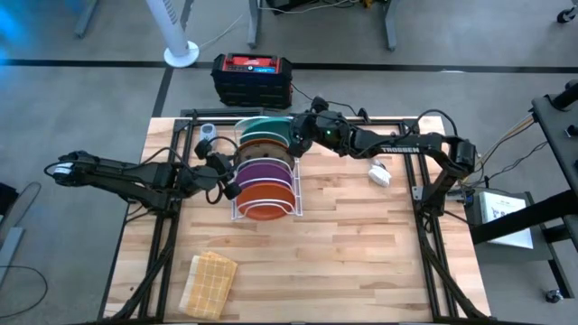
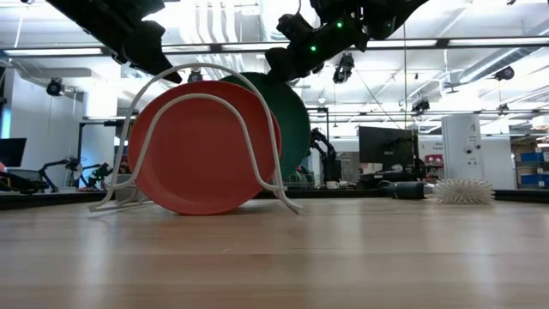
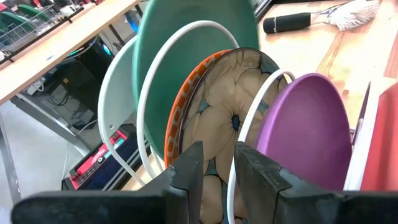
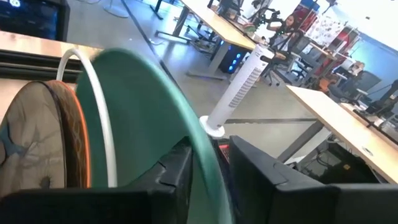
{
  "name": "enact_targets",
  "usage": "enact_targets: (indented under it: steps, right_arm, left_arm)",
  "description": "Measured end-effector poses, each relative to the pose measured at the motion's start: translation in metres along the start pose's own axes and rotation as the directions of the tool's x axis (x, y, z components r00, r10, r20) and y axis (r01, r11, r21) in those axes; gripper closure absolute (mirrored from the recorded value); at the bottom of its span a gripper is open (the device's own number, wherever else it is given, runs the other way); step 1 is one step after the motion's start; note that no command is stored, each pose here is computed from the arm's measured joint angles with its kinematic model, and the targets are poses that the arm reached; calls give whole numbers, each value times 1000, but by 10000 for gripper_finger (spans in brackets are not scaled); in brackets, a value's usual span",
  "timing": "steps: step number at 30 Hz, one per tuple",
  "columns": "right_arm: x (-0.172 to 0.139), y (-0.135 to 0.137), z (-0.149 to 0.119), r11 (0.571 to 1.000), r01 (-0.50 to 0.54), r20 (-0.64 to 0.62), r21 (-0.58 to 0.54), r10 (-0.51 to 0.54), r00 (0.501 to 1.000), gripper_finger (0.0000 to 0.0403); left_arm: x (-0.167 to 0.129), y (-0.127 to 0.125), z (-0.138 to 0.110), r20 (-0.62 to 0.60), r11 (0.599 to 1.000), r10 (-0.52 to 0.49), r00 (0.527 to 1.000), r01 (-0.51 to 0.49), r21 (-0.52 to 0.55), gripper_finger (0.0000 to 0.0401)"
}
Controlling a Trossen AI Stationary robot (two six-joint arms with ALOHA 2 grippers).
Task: Sort dishes
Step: Put the green plate into the dish rack
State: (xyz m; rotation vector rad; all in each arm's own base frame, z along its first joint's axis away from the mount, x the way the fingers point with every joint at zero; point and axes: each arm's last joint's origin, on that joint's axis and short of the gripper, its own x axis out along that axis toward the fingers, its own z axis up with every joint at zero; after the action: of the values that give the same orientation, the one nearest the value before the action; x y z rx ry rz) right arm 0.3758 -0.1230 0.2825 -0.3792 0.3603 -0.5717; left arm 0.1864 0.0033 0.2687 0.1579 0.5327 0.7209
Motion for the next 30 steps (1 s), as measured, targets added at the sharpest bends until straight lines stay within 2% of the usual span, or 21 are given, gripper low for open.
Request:
enact_targets:
  steps: [13, 20, 26, 30]
  right_arm:
    - [0, 0, 1, 1000, 1, -1, 14, -1, 1000, 236]
    - [-1, -3, 16, 1000, 3, 21, 19, -3, 1000, 198]
    - [-4, -7, 26, 1000, -13, -13, 1, 13, 1000, 166]
    - [-12, -13, 31, 1000, 15, -71, -21, -17, 997, 161]
  left_arm:
    - [0, 0, 0, 0, 1000, 1, 1000, -1, 0, 322]
    - [0, 0, 0, 0, 1000, 0, 1000, 0, 0, 322]
    - [0, 0, 0, -1, 1000, 1, 1000, -1, 1, 322]
    - [0, 0, 0, -1, 1000, 1, 1000, -1, 1, 322]
